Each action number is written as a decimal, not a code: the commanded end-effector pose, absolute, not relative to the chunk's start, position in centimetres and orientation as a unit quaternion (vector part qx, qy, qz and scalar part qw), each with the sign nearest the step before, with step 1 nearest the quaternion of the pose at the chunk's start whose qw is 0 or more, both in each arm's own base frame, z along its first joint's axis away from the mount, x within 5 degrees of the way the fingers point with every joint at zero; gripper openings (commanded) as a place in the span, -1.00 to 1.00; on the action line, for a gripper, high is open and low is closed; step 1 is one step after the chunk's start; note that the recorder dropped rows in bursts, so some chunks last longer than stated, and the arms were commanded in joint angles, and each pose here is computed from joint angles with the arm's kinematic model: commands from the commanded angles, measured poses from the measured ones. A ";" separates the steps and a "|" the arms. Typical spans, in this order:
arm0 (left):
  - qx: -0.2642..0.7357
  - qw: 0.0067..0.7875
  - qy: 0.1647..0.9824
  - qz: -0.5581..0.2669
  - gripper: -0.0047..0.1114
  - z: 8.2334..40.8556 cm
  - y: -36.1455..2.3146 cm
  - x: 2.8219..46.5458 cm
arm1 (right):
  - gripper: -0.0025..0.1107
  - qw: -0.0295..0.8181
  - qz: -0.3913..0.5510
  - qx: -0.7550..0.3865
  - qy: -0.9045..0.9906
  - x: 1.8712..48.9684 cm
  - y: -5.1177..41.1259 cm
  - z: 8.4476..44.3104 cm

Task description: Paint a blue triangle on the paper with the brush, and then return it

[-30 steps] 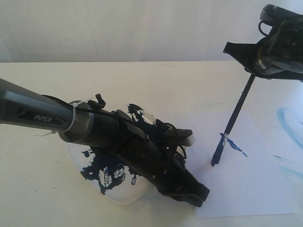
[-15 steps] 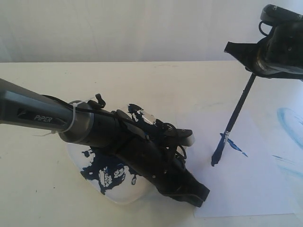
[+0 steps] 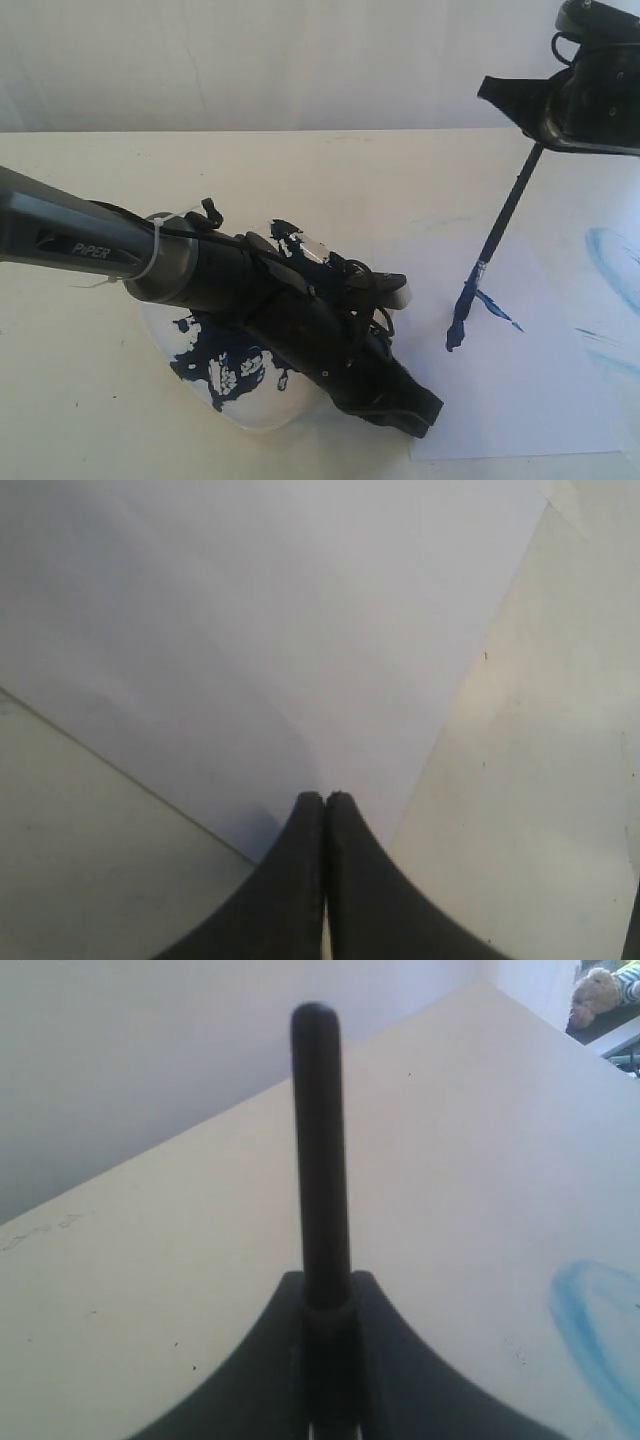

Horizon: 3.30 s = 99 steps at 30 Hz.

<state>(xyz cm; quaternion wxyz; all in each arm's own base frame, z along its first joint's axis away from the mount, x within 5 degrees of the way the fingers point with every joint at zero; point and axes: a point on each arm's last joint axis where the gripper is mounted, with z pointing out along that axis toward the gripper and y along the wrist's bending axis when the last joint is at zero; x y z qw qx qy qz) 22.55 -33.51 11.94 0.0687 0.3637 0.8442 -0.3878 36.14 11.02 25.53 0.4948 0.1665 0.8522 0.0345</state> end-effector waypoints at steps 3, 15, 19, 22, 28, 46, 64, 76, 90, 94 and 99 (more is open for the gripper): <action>0.359 0.038 0.850 -0.384 -0.92 10.6 -33.3 21.9 | -0.96 0.496 0.022 0.171 0.851 36.7 11.0 24.8; 0.359 0.038 0.850 -0.384 -0.92 10.6 -33.3 21.9 | -0.96 0.531 -0.009 0.180 0.828 37.0 10.3 25.3; 0.359 0.038 0.850 -0.384 -0.92 10.6 -33.3 21.9 | -0.96 0.545 -0.004 0.179 0.819 37.2 10.4 25.6; 0.359 0.038 0.850 -0.384 -0.92 10.6 -33.3 21.9 | -0.96 0.552 -0.005 0.172 0.816 37.2 10.4 25.7; 0.359 0.038 0.850 -0.384 -0.92 10.6 -33.3 21.9 | -0.96 0.562 -0.024 0.176 0.808 37.2 10.0 25.9; 0.358 0.040 0.851 -0.383 -0.92 10.6 -33.3 22.0 | -0.96 0.571 0.098 -0.158 0.799 34.1 13.5 31.4; 0.358 0.041 0.851 -0.382 -0.92 10.6 -33.3 22.0 | -0.96 0.599 0.223 -0.140 0.756 34.6 8.2 29.8; 0.358 0.040 0.851 -0.383 -0.92 10.6 -33.3 22.0 | -0.96 0.582 0.218 -0.119 0.774 35.2 8.0 27.3; 0.358 0.040 0.851 -0.383 -0.92 10.6 -33.3 22.0 | -0.96 0.571 0.205 -0.114 0.787 35.9 7.8 25.8; 0.358 0.040 0.851 -0.383 -0.92 10.6 -33.3 22.0 | -0.96 0.566 0.190 -0.114 0.794 35.9 7.6 25.6; 0.358 0.040 0.851 -0.383 -0.92 10.6 -33.3 22.0 | -0.96 0.562 0.183 -0.111 0.799 35.9 7.5 25.5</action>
